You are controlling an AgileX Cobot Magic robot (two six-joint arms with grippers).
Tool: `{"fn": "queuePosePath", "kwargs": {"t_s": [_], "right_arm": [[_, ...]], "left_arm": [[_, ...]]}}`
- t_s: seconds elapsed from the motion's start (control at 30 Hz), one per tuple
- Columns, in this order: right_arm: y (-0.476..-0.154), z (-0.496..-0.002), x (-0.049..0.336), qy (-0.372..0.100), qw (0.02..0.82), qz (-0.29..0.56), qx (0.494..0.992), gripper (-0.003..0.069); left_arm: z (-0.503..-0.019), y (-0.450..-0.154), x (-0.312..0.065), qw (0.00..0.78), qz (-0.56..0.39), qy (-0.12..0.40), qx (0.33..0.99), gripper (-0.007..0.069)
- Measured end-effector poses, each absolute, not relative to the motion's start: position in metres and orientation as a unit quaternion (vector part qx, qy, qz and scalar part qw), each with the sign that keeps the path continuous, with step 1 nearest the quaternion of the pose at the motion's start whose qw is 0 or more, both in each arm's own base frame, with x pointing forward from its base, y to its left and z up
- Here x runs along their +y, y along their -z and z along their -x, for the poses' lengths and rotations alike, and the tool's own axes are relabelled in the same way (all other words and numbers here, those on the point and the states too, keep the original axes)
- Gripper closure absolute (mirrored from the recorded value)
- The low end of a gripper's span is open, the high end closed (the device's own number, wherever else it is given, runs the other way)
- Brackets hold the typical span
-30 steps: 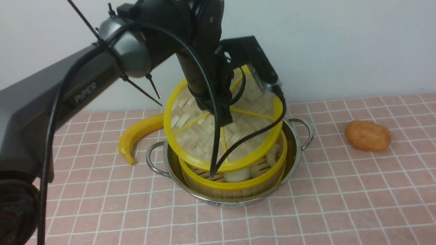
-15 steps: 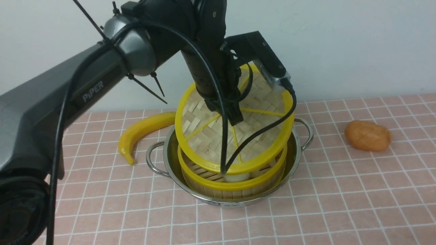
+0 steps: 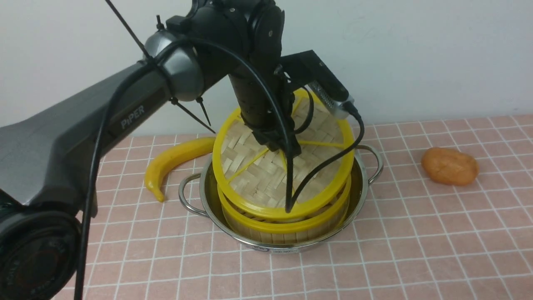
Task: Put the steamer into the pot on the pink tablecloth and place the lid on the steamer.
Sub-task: 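Place the yellow bamboo steamer lid onto the steamer in the pot with the left gripper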
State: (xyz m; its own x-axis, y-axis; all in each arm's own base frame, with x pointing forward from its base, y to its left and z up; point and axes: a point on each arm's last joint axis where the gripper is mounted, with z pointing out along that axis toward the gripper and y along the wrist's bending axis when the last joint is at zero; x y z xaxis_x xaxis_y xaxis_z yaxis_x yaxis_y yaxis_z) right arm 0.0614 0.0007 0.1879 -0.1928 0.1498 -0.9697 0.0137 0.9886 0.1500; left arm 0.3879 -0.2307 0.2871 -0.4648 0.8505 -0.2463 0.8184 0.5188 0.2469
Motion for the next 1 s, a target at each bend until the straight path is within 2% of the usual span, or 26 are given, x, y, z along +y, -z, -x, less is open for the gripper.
{"fn": "queuePosePath", "kwargs": {"t_s": [0.27, 0.47, 0.7, 1.0], "right_arm": [[-0.188, -0.061, 0.001, -0.054, 0.633, -0.053, 0.77, 0.0416], [-0.188, -0.061, 0.001, -0.054, 0.633, -0.053, 0.77, 0.0416], [-0.188, -0.061, 0.001, -0.054, 0.633, -0.053, 0.77, 0.0416], [-0.188, -0.061, 0.001, -0.053, 0.633, -0.053, 0.77, 0.0416]], "left_arm": [[-0.374, -0.314, -0.223, 0.197, -0.461, -0.036, 0.865, 0.0505], [-0.353, -0.302, -0.211, 0.155, -0.461, -0.031, 0.873, 0.0505], [-0.353, -0.301, -0.211, 0.154, -0.479, -0.034, 0.864, 0.0505], [-0.367, -0.277, -0.22, 0.158, -0.505, -0.038, 0.848, 0.0505]]}}
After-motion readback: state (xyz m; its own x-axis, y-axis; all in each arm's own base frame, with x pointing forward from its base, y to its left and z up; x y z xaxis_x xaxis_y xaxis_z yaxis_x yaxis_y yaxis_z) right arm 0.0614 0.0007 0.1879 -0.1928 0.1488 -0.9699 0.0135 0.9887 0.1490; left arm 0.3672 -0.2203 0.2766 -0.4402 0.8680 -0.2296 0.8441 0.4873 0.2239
